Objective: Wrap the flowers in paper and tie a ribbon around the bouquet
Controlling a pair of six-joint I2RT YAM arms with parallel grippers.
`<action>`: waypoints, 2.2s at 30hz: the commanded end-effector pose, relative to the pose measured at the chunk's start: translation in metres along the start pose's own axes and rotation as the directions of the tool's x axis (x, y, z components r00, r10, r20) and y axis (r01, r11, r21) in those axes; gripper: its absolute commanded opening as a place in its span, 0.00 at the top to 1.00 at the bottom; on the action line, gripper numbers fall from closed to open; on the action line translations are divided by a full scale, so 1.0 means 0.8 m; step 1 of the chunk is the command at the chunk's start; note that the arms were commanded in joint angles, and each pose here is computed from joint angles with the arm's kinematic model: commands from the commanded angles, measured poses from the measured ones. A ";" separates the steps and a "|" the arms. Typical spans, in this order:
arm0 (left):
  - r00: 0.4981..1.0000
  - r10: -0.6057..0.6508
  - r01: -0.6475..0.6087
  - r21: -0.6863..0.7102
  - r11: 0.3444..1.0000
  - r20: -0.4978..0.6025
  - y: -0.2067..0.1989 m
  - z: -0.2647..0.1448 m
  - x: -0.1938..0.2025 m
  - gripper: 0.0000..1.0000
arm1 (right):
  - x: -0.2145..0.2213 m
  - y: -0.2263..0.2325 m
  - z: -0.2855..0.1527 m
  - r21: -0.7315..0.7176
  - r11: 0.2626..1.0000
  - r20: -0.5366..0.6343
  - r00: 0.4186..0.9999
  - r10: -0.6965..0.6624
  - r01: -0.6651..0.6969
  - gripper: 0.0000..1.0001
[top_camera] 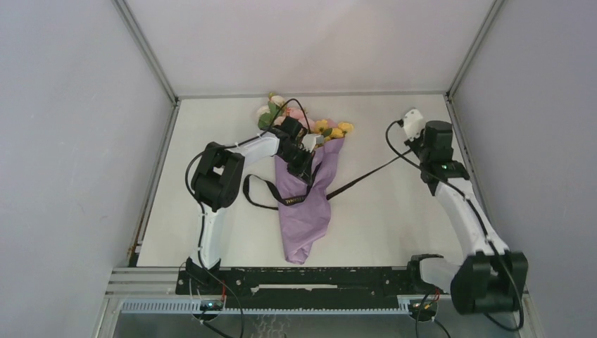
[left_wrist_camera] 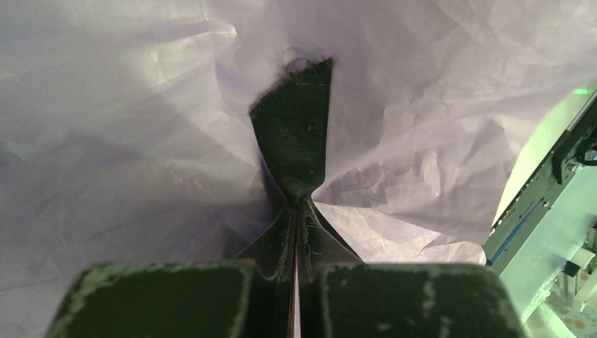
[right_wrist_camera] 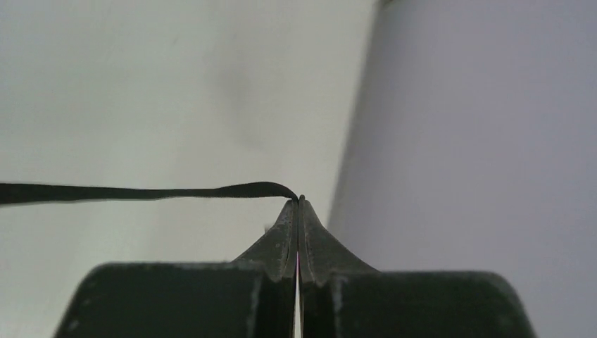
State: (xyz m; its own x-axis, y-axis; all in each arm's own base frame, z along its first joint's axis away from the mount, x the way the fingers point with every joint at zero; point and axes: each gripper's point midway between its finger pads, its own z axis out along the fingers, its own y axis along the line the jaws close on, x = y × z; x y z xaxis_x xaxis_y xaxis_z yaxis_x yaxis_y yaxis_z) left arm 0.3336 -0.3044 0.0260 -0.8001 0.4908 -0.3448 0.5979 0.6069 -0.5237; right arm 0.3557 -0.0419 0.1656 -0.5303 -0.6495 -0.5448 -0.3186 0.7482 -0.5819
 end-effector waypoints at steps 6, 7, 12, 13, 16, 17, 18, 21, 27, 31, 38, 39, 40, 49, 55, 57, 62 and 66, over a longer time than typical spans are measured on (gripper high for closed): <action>0.995 0.075 -0.071 -0.057 0.996 0.059 0.000 -0.026 -0.028 1.00 | -0.139 -0.084 -0.186 0.193 0.947 0.595 0.798 0.097 -0.259 1.00; 0.995 0.076 -0.072 -0.057 0.996 0.059 0.000 -0.026 -0.030 1.00 | -0.158 -0.062 -0.198 0.137 0.966 0.639 0.765 0.084 -0.221 1.00; 0.996 0.073 -0.069 -0.059 0.996 0.055 0.000 -0.026 -0.032 1.00 | -0.256 0.138 -0.269 -0.287 0.941 0.840 0.519 0.157 0.179 1.00; 0.996 0.073 -0.070 -0.057 0.996 0.055 0.000 -0.026 -0.032 1.00 | -0.270 0.196 -0.290 -0.381 0.875 0.858 0.466 0.215 0.299 1.00; 0.996 0.068 -0.066 -0.054 0.996 0.050 -0.001 -0.027 -0.030 1.00 | -0.285 0.306 -0.323 -0.544 0.686 0.833 0.409 0.372 0.483 1.00; 0.996 0.069 -0.066 -0.054 0.996 0.050 -0.001 -0.027 -0.030 1.00 | -0.286 0.333 -0.325 -0.580 0.635 0.813 0.416 0.408 0.510 1.00; 0.997 0.067 -0.064 -0.054 0.997 0.050 -0.001 -0.027 -0.030 1.00 | -0.286 0.359 -0.321 -0.614 0.589 0.789 0.434 0.436 0.525 1.00; 0.996 0.069 -0.066 -0.043 0.997 0.053 -0.005 -0.030 -0.030 1.00 | -0.278 0.407 -0.297 -0.702 0.511 0.712 0.516 0.477 0.496 1.00; 0.990 0.090 -0.088 -0.023 0.996 0.109 -0.018 -0.055 -0.048 1.00 | -0.237 0.448 -0.226 -0.796 0.476 0.597 0.615 0.515 0.373 1.00; 0.977 0.128 -0.128 -0.012 0.992 0.171 -0.038 -0.096 -0.061 1.00 | -0.222 0.445 -0.157 -0.834 0.497 0.505 0.692 0.515 0.239 1.00; 0.950 0.143 -0.143 -0.019 0.990 0.277 -0.052 -0.183 -0.051 1.00 | -0.231 0.422 -0.073 -0.866 0.499 0.366 0.715 0.595 0.028 1.00; 0.950 0.155 -0.156 -0.021 0.988 0.272 -0.057 -0.191 -0.043 1.00 | -0.237 0.423 -0.063 -0.874 0.487 0.344 0.716 0.608 0.006 1.00; 0.948 0.171 -0.173 -0.016 0.985 0.267 -0.065 -0.200 -0.035 1.00 | -0.248 0.421 -0.057 -0.882 0.471 0.326 0.705 0.629 -0.012 1.00; 0.902 0.389 -0.429 0.295 0.854 0.185 -0.227 -0.219 0.063 1.00 | -0.328 0.393 -0.025 -0.955 0.231 0.078 0.593 0.802 -0.187 0.90; 0.894 0.395 -0.446 0.340 0.828 0.211 -0.246 -0.202 0.036 1.00 | -0.336 0.348 -0.022 -0.949 0.012 -0.168 0.539 0.825 -0.314 0.44; 0.897 0.385 -0.438 0.319 0.841 0.216 -0.237 -0.190 0.019 1.00 | -0.326 0.326 -0.022 -0.934 -0.031 -0.233 0.543 0.807 -0.356 0.38; 0.902 0.364 -0.419 0.270 0.867 0.232 -0.216 -0.163 -0.019 1.00 | -0.303 0.280 -0.051 -0.931 -0.037 -0.263 0.595 0.760 -0.364 0.10; 0.910 0.341 -0.397 0.256 0.881 0.238 -0.205 -0.150 -0.045 1.00 | -0.273 0.253 -0.058 -0.905 0.067 -0.243 0.639 0.729 -0.420 0.00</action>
State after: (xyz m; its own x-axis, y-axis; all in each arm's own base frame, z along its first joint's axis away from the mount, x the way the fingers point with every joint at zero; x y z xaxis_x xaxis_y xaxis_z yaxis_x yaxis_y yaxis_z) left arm 0.2394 -0.3280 0.1925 -0.5634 0.5730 -0.5952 0.7962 0.1843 -0.5762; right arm 0.3957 0.2736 0.1567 -0.7734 0.2494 -0.5829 -0.4527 0.4264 0.7831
